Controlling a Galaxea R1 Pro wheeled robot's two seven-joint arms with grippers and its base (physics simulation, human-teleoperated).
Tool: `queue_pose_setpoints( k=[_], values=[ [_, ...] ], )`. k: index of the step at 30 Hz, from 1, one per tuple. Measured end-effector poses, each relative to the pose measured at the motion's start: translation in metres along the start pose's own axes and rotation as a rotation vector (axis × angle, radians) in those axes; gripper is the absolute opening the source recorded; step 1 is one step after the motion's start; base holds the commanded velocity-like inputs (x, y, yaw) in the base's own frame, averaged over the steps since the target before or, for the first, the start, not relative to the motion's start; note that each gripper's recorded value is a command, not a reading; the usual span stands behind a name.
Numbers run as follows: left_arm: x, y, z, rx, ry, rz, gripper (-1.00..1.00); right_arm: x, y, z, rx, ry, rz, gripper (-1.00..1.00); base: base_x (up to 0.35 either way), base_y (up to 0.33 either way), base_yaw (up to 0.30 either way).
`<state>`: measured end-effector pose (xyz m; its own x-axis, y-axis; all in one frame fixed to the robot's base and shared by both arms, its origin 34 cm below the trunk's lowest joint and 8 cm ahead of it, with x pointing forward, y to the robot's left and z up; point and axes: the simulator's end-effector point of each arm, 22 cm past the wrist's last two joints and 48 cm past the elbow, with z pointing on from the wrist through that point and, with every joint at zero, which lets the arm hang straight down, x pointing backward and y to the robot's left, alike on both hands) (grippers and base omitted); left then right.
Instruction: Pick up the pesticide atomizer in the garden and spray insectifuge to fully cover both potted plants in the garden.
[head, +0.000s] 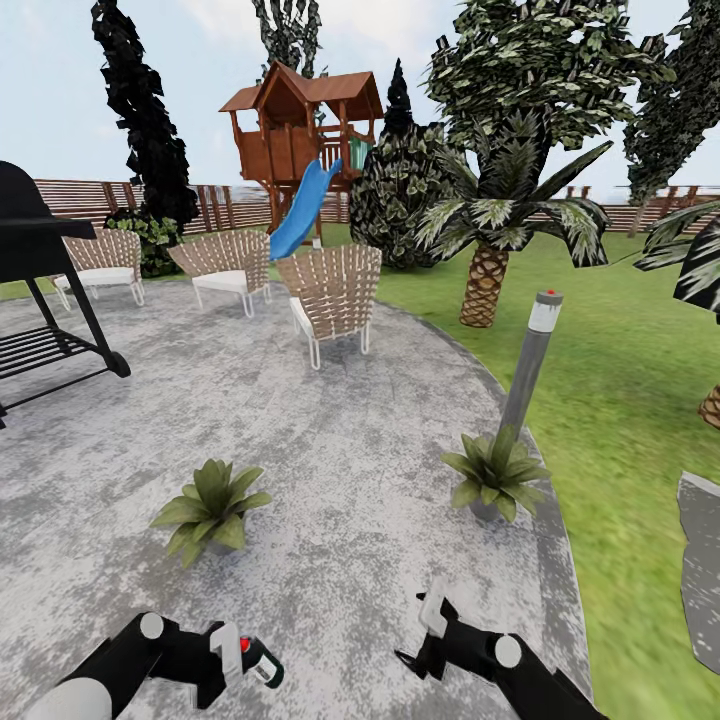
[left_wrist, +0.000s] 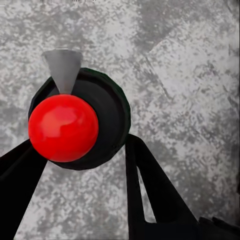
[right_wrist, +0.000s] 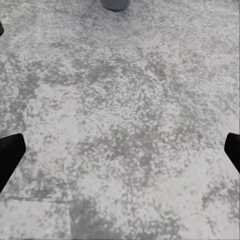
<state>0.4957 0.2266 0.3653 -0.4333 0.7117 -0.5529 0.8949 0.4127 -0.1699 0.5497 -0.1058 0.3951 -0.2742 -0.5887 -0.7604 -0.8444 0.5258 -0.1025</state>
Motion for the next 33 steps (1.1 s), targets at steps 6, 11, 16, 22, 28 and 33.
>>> queue_pose_setpoints(
  k=[6,11,16,22,28,33],
  values=[
    [-0.021,0.007,0.001,-0.01,-0.026,0.041,-1.0,-0.021,0.01,0.007,-0.031,-0.03,-0.003,1.0,0.0,0.0,0.0],
    [-0.028,0.013,-0.001,-0.018,-0.021,0.076,-1.0,-0.032,0.022,0.015,-0.043,-0.048,0.005,1.0,0.0,0.0,0.0],
    [-0.035,0.013,0.001,-0.016,-0.012,0.109,-1.0,-0.047,0.033,0.023,-0.058,-0.07,0.01,1.0,0.0,0.0,0.0],
    [-0.044,0.006,0.009,0.007,0.0,0.14,-1.0,-0.066,0.05,0.031,-0.098,-0.098,0.018,-1.0,0.0,0.0,0.0],
    [-0.056,0.004,0.014,0.024,0.024,0.194,-1.0,-0.071,0.055,0.031,-0.129,-0.105,0.014,-1.0,0.0,0.0,0.0],
    [-0.062,-0.005,0.023,0.05,0.045,0.237,-1.0,-0.072,0.061,0.031,-0.157,-0.106,0.012,-1.0,0.0,0.0,0.0]
  ],
)
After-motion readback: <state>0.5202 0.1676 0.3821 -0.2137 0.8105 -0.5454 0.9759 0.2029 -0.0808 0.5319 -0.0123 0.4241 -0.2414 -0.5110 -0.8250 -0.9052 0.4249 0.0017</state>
